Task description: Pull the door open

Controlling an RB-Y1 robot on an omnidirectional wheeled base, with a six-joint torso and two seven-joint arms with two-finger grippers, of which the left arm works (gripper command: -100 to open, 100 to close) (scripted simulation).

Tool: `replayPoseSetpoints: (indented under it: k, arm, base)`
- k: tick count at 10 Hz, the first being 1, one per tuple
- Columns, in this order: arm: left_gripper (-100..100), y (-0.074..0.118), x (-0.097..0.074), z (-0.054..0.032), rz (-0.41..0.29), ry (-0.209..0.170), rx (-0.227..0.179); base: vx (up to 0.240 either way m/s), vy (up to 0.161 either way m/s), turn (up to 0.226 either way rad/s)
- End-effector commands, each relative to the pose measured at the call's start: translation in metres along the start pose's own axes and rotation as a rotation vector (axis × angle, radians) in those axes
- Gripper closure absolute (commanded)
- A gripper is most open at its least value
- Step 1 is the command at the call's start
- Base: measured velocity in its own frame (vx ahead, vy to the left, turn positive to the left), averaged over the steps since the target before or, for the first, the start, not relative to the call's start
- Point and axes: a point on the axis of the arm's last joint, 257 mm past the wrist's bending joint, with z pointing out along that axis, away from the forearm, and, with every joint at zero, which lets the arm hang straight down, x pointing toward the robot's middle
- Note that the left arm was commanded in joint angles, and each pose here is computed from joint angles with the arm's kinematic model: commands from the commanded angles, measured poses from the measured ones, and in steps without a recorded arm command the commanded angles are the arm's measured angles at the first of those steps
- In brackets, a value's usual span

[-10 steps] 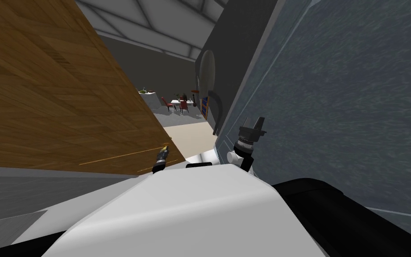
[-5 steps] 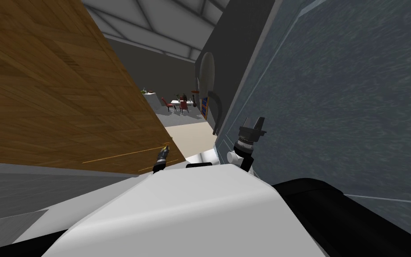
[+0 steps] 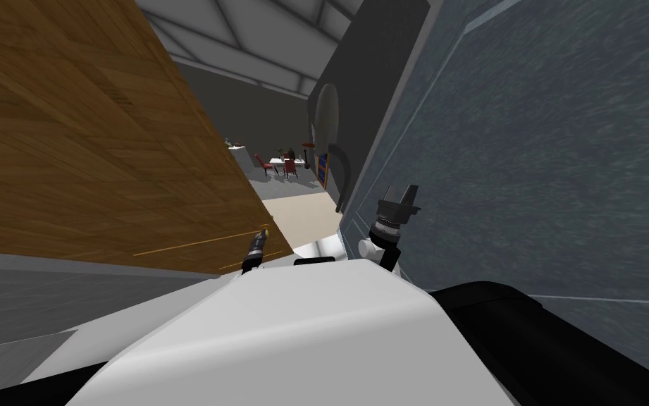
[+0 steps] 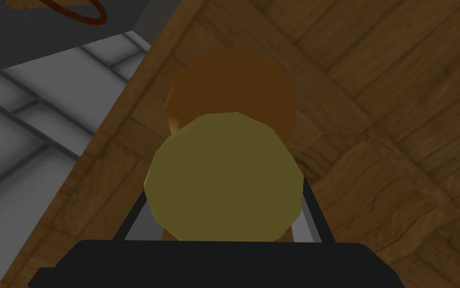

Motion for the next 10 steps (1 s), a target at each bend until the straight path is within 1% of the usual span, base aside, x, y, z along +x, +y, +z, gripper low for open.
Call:
replayPoseSetpoints:
  k: [1, 2, 4, 5, 6, 7, 9, 10]
  arm:
    - [100, -0.0074, 0.0143, -0.0011, -0.073, 0.018, 0.004]
    - [100, -0.0074, 0.0143, -0.0011, -0.081, 0.018, 0.004]
    - [100, -0.0103, 0.016, 0.0019, -0.163, 0.018, 0.008]
    - [100, -0.0103, 0.016, 0.0019, -0.18, 0.018, 0.007]
    - [100, -0.0118, 0.0169, 0.0035, -0.223, 0.018, 0.009]
    - [100, -0.0118, 0.0169, 0.0035, -0.231, 0.018, 0.009]
    - [100, -0.0146, 0.0188, 0.0067, -0.313, 0.019, 0.012]
    - [100, -0.0146, 0.0188, 0.0067, -0.332, 0.019, 0.012]
  base:
    - [-0.035, 0.005, -0.013]
    - [-0.031, 0.004, -0.001]
    - [-0.044, 0.008, -0.027]
    - [-0.05, 0.013, -0.003]
    - [-0.04, 0.015, -0.037]
    - [-0.033, 0.016, 0.007]
    - [-0.044, 0.016, -0.016]
    - [-0.034, 0.018, -0.025]
